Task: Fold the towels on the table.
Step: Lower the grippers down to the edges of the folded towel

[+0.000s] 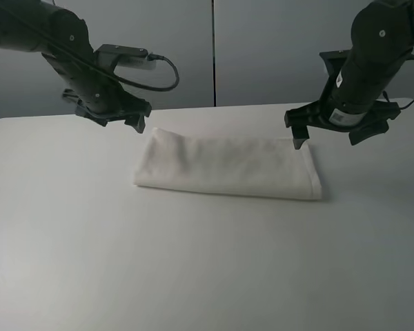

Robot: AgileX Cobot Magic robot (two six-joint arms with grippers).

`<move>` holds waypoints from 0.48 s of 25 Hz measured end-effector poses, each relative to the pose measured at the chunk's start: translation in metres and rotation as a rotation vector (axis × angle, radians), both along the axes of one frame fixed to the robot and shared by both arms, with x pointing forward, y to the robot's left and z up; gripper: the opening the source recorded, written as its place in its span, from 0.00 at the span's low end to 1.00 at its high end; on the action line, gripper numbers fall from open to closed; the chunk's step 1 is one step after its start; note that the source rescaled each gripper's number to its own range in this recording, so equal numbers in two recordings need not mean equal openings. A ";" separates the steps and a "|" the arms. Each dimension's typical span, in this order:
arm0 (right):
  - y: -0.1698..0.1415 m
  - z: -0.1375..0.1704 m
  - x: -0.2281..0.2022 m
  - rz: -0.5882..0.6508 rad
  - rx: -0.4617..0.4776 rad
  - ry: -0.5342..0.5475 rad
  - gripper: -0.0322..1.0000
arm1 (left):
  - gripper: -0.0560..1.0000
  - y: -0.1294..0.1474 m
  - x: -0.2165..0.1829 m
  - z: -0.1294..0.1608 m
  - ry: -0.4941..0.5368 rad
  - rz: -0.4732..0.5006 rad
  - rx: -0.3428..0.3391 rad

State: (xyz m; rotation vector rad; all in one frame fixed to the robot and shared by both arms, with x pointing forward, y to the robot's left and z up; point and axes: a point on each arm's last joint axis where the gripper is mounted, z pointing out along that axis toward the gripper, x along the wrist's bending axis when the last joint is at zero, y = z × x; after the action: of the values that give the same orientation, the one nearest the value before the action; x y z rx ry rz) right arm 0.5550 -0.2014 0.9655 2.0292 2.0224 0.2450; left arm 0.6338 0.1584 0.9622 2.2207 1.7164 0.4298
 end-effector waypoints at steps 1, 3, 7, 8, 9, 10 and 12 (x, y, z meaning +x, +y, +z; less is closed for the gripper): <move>0.000 0.000 0.000 -0.002 0.000 0.002 1.00 | 0.96 -0.002 0.003 -0.004 0.035 0.006 0.008; -0.001 0.000 0.000 -0.007 -0.001 0.009 1.00 | 0.96 -0.005 0.013 -0.008 0.076 0.021 0.007; -0.001 0.000 -0.001 -0.003 -0.005 0.013 1.00 | 0.96 -0.006 0.026 -0.022 0.179 0.041 -0.006; -0.001 0.000 -0.001 0.000 -0.006 0.013 1.00 | 0.96 -0.004 0.028 -0.029 0.210 0.049 -0.013; -0.001 0.000 -0.001 0.000 -0.006 0.013 1.00 | 0.96 -0.001 0.030 -0.034 0.233 0.051 -0.017; -0.001 0.000 -0.001 0.000 -0.006 0.013 1.00 | 0.96 -0.001 0.030 -0.042 0.257 0.055 -0.021; -0.001 0.000 -0.001 0.000 -0.006 0.013 1.00 | 0.96 0.004 0.031 -0.054 0.288 0.064 -0.010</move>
State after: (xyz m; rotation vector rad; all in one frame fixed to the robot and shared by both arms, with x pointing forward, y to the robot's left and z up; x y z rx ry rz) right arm 0.5544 -0.2025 0.9657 2.0330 2.0282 0.2265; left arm 0.6651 0.1621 0.9083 2.3176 1.9287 0.1177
